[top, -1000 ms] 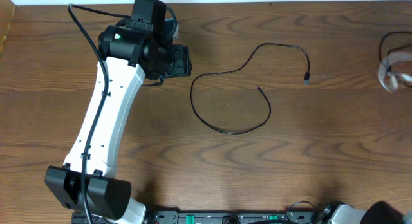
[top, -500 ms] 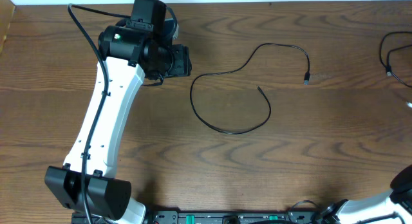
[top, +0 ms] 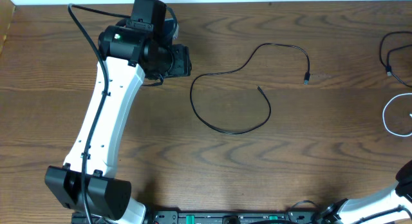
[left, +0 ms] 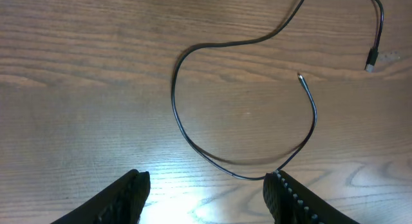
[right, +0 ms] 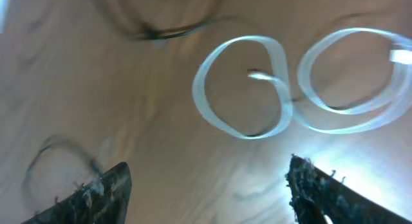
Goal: Untangle cables
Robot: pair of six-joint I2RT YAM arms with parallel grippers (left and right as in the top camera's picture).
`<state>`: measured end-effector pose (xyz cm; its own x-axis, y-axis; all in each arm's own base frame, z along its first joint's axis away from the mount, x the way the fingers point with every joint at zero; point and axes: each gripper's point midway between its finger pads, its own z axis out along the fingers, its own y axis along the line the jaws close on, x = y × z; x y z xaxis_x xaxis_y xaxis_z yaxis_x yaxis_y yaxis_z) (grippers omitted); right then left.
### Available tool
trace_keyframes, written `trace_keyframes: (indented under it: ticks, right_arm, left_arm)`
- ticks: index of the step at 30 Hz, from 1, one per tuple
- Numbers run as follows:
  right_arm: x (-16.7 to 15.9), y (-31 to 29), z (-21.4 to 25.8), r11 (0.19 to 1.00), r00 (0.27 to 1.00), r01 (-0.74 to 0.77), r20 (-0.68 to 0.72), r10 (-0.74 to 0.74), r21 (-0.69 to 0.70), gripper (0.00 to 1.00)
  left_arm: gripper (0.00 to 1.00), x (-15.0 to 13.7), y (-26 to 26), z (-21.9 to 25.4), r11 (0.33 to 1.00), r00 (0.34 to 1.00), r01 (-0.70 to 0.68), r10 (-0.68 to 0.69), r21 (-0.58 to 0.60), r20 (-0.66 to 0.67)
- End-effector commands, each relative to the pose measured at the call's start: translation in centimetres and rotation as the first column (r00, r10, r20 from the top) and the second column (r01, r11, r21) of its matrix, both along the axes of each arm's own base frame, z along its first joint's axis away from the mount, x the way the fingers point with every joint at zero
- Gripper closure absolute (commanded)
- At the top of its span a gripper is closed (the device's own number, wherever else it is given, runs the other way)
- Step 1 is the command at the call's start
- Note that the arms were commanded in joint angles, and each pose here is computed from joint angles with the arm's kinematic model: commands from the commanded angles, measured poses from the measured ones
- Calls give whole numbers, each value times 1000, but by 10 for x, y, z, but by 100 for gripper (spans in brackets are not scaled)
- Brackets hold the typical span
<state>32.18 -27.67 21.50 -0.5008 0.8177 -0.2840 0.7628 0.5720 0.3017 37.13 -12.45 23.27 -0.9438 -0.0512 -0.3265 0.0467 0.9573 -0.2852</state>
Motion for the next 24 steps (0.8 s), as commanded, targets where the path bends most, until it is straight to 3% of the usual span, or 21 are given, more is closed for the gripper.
trace_keyframes:
  ticks: [1, 7, 15, 20, 24]
  right_arm:
    - [35, 47, 22, 963, 948, -258, 213, 236, 80, 31]
    - [75, 132, 19, 836, 817, -546, 256, 516, 55, 32]
    - [101, 263, -57, 615, 632, -775, 152, 760, 143, 31]
    - [106, 288, -89, 616, 627, -773, 40, 778, 152, 29]
    - [107, 292, -89, 616, 627, -773, 30, 779, 148, 29]
  left_arm:
    - [38, 0, 1, -3, 1000, 1000, 4, -4, 4, -7]
    - [38, 1, 1, -3, 1000, 1000, 4, -4, 3, -1]
    - [38, 4, 12, -5, 997, 1000, 19, -21, 76, 19]
    - [38, 10, 10, -23, 987, 994, 109, -109, 115, -6]
    - [38, 23, 6, -58, 966, 977, 213, -206, 146, -59]
